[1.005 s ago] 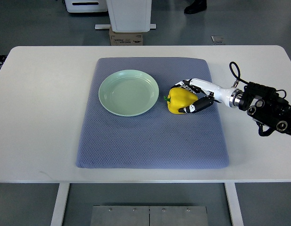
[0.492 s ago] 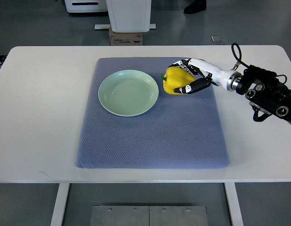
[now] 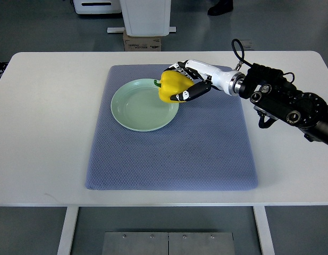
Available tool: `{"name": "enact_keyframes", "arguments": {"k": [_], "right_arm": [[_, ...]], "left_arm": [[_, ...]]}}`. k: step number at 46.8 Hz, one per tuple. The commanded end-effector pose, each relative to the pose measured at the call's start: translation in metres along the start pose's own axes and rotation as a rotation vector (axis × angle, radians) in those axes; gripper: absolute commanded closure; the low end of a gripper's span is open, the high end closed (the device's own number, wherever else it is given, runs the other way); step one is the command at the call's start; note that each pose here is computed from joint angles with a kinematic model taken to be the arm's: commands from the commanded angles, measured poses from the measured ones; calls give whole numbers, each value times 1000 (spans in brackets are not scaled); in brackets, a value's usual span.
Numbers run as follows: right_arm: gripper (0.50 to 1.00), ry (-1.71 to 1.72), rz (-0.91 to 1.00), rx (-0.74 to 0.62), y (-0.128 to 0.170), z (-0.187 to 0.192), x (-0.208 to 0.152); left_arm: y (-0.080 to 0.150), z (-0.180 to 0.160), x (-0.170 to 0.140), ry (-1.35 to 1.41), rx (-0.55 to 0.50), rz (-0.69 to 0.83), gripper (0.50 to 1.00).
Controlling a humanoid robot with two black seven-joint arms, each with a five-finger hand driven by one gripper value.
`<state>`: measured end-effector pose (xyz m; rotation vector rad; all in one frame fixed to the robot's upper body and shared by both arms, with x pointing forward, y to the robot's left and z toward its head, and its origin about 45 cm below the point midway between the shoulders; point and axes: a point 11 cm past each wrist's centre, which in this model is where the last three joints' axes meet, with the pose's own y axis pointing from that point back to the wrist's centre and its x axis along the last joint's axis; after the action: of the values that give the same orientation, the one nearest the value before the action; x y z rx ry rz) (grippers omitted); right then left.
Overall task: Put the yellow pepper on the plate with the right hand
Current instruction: 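Lift the pepper with the right hand and carry it over the plate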
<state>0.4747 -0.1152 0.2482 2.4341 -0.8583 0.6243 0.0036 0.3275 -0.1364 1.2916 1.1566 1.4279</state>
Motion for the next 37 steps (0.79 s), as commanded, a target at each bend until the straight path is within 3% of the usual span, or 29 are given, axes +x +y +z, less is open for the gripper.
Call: {"name": "enact_keyframes", "arguments": {"k": [1, 15, 37], "right_arm": [[1000, 6, -15, 8, -8, -10, -6], [1000, 23, -87, 38, -38, -52, -41], [1000, 64, -10, -93, -35, -24, -27]], "left_arm": [[0, 0, 0, 0, 0, 0, 500], [0, 0, 0, 0, 0, 0, 500], [0, 0, 0, 0, 0, 0, 500]]}}
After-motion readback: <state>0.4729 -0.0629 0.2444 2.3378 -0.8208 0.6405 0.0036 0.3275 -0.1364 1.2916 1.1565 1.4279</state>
